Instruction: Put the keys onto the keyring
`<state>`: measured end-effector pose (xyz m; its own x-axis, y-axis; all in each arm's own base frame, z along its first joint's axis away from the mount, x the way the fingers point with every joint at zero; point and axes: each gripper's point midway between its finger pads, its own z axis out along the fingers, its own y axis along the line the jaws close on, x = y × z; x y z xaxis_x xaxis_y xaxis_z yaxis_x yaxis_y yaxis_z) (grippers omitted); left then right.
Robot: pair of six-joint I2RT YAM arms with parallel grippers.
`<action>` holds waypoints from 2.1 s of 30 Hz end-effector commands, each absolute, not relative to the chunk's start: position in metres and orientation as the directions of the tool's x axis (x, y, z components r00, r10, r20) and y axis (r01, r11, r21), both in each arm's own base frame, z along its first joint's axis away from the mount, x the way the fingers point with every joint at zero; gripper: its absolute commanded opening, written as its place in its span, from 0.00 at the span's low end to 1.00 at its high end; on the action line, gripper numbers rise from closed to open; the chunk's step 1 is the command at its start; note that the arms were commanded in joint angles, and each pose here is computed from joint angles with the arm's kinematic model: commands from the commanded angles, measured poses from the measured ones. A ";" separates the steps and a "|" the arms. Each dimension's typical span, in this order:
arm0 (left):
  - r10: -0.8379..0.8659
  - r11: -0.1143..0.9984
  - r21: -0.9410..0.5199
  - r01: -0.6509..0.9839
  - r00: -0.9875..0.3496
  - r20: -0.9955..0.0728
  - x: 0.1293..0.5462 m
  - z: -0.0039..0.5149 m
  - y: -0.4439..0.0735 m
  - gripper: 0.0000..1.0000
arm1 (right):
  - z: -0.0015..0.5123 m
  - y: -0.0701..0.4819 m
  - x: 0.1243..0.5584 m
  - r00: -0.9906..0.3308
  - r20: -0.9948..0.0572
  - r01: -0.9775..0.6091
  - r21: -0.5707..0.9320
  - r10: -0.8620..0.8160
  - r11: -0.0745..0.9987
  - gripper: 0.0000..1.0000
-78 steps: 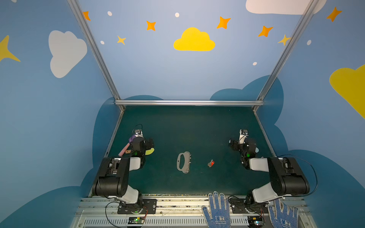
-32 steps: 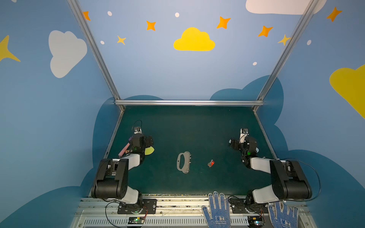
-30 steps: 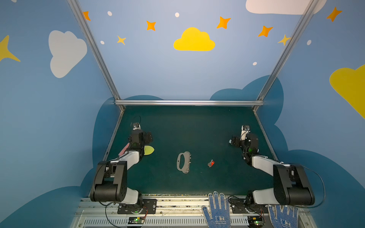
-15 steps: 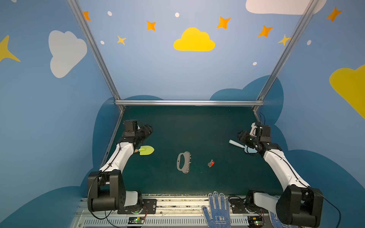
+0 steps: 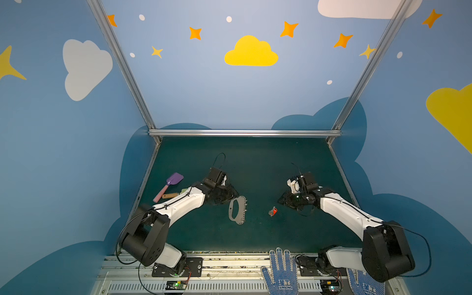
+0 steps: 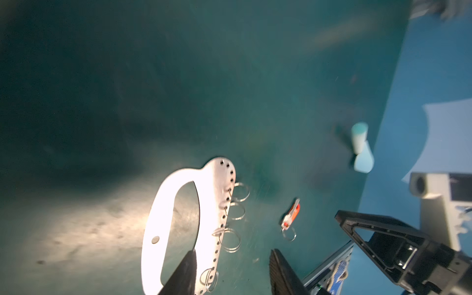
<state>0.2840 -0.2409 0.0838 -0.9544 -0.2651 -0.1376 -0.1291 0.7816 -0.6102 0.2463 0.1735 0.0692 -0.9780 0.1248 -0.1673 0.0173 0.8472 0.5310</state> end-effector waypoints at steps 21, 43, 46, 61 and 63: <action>-0.027 0.869 -0.495 0.026 -0.995 -0.100 0.252 0.066 -0.311 0.50 | 0.066 0.200 0.237 -0.986 -0.140 0.009 0.519 0.095 0.855 0.31; 0.207 0.925 -0.344 0.161 -0.973 0.100 0.246 0.034 -0.388 0.48 | 0.074 0.107 0.219 -0.876 -0.277 0.239 0.463 0.395 0.854 0.32; 0.224 0.921 -0.348 0.174 -0.969 0.106 0.243 0.034 -0.393 0.43 | 0.072 0.106 0.219 -0.877 -0.269 0.247 0.459 0.399 0.853 0.32; 0.296 0.920 -0.309 0.239 -0.944 0.149 0.233 0.027 -0.407 0.33 | 0.070 0.103 0.218 -0.871 -0.268 0.263 0.453 0.412 0.852 0.31; 0.295 0.921 -0.308 0.239 -0.944 0.150 0.234 0.026 -0.407 0.29 | 0.070 0.102 0.218 -0.869 -0.271 0.265 0.451 0.413 0.852 0.31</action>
